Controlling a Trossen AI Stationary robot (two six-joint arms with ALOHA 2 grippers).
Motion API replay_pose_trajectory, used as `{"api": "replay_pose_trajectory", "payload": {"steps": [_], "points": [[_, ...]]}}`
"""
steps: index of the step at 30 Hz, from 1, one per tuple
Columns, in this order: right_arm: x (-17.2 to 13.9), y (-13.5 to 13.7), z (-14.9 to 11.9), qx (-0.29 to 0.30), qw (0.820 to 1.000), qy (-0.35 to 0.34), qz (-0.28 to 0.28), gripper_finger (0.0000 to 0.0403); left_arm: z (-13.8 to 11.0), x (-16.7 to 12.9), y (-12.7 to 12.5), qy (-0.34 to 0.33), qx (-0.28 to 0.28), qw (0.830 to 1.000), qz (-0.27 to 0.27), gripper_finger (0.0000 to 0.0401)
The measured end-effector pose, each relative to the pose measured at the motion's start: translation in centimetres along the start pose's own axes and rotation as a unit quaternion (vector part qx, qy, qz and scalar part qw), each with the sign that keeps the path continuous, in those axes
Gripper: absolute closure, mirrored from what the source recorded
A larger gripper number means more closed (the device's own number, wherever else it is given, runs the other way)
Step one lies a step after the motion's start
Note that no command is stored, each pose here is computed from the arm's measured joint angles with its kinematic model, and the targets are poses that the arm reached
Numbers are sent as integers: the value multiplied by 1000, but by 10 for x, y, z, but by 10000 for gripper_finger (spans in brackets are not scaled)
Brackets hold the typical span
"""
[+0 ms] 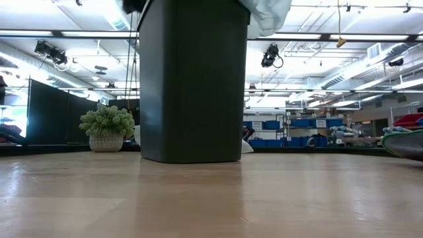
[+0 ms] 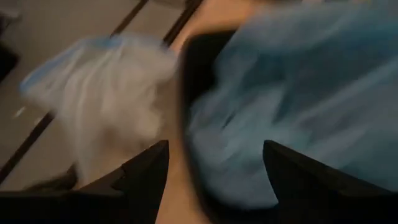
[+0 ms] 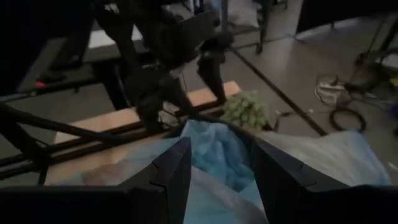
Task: Place trash/remove bag and relplace
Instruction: Insert the new blue trash bag into the trash bin
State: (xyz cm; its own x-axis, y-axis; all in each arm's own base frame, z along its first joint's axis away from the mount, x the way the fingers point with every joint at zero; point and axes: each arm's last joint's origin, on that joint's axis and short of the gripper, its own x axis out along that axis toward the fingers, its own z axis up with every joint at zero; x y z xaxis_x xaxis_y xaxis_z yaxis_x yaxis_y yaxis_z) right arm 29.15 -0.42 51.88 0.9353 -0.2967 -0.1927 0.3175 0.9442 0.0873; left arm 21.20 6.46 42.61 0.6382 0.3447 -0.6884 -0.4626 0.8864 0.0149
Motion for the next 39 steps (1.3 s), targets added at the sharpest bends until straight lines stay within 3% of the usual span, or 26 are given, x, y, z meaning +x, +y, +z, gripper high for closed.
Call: {"api": "replay_pose_trajectory", "payload": {"steps": [8, 18, 25, 29, 39], "points": [[-9, 41, 0, -41, 995, -54, -75, 247, -17, -11, 25, 77, 1, 992, 105, 131], [-34, 44, 14, -88, 986, -103, -95, 247, -18, -11, 35, 75, -68, 987, 127, 131], [-47, 36, 21, -112, 982, -111, -99, 247, -14, 25, 32, 58, -78, 988, 117, 131], [-51, 32, 20, -125, 982, -100, -101, 247, -16, 44, 29, 66, -115, 987, 94, 131], [-70, 12, 19, -136, 982, -72, -111, 247, -27, 48, 18, 132, -208, 969, 30, 131]]}}
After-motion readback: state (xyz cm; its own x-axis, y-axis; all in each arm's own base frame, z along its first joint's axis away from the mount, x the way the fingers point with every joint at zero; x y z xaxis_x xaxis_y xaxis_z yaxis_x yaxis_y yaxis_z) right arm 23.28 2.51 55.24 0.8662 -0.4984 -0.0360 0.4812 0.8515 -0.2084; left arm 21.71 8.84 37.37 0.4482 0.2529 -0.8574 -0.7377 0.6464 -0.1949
